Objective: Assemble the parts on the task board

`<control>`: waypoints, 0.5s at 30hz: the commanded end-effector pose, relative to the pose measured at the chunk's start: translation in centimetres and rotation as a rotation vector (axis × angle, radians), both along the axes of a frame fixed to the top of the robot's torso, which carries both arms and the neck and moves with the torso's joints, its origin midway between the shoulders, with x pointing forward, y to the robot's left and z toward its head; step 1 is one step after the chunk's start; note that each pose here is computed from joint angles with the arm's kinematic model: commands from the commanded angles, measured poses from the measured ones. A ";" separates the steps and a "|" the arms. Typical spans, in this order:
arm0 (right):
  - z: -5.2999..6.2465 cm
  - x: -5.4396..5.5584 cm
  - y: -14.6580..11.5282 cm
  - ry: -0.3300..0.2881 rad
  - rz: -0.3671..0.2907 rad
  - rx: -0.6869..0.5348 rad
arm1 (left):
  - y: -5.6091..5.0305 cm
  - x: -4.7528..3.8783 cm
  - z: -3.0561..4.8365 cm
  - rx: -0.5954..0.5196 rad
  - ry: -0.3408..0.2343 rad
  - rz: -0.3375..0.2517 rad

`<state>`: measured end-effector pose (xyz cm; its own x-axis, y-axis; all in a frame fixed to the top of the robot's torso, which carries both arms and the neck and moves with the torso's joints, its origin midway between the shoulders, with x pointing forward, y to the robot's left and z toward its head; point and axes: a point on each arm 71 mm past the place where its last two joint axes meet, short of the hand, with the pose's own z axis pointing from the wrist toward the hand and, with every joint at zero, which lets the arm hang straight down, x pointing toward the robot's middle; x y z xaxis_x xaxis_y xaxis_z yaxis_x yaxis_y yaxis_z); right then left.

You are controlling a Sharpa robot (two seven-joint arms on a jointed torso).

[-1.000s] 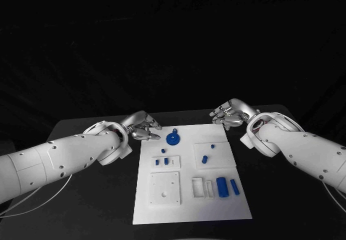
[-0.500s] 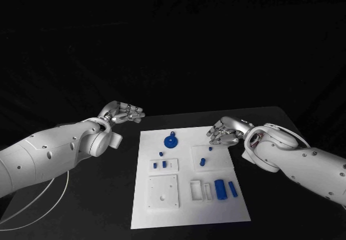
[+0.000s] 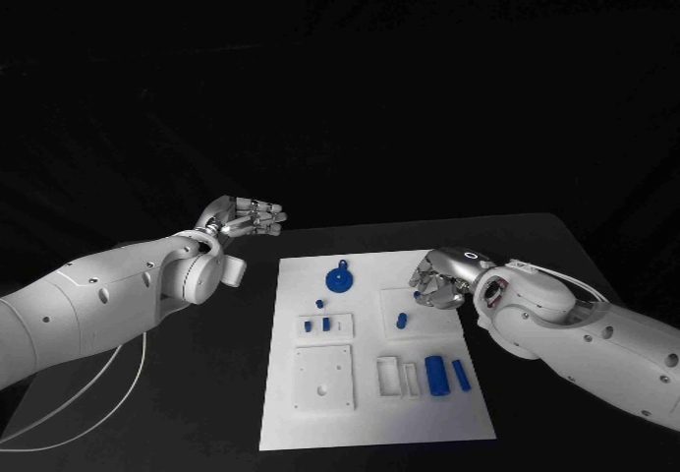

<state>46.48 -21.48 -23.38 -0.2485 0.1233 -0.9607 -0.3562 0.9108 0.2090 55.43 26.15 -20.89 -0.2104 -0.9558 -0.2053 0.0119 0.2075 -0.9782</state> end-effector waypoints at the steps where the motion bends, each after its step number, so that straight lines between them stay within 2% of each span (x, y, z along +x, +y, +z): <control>1: -0.3 -0.1 0.3 -0.043 0.000 -0.092 | -0.2 0.04 0.33 -0.043 -0.024 -0.013; 15: -1.2 -0.4 1.3 -0.080 0.015 -0.105 | -0.2 0.01 0.45 -0.055 -0.038 -0.008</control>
